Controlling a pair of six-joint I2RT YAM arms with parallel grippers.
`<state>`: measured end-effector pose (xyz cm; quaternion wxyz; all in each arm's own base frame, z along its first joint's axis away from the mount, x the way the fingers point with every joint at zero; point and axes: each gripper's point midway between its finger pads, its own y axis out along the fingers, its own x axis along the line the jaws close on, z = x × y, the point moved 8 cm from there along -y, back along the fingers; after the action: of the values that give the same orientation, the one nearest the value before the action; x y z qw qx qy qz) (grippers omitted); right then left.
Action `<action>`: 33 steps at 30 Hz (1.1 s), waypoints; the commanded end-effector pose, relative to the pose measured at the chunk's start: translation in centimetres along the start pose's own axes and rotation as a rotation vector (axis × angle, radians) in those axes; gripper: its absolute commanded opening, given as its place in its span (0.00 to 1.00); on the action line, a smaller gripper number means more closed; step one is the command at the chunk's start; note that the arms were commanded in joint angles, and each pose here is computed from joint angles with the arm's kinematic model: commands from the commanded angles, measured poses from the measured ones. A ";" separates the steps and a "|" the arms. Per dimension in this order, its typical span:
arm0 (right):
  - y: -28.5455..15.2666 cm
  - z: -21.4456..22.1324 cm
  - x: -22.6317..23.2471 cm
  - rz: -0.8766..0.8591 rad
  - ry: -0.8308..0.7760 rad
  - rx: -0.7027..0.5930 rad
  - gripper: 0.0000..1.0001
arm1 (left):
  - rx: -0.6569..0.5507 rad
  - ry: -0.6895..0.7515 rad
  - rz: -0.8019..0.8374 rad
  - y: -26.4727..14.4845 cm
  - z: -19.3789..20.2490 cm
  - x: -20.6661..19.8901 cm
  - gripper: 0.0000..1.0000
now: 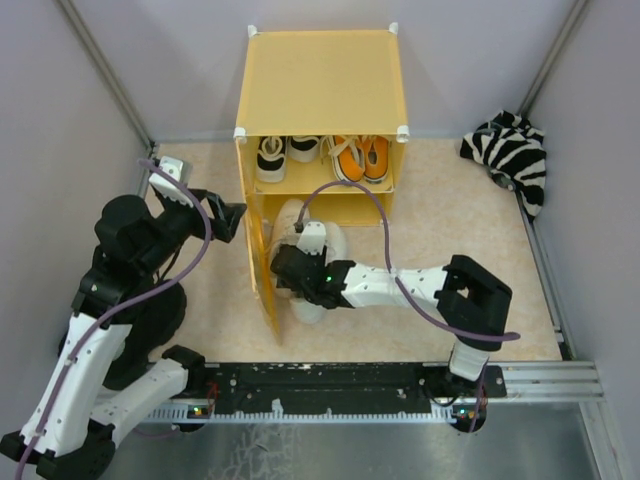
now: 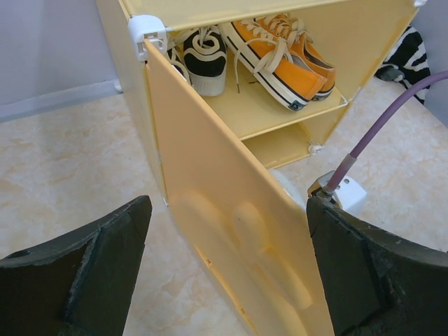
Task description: Place and organize the shoes in the shoe cabinet
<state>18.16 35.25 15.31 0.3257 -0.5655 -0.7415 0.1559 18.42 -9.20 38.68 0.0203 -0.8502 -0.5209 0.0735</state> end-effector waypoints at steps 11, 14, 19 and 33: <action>1.5 -6.2 -6.3 0.268 -0.225 -0.409 0.00 | 0.006 0.027 -0.025 0.1 0.5 0.3 0.98; 0.3 -7.6 -6.3 0.267 -0.247 -0.455 0.00 | 0.011 0.029 -0.029 0.2 0.6 0.4 0.98; -0.7 -9.3 -6.3 0.255 -0.267 -0.538 0.00 | 0.018 0.030 -0.040 0.3 0.7 0.5 0.98; 6.1 -14.6 -8.3 0.226 -0.255 -0.632 0.17 | 0.039 0.030 -0.033 0.9 0.9 0.5 0.98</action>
<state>30.40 25.61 16.31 0.0356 -0.6833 -0.7209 0.1099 19.11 -9.19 37.89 0.0352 -0.8425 -0.5327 0.0722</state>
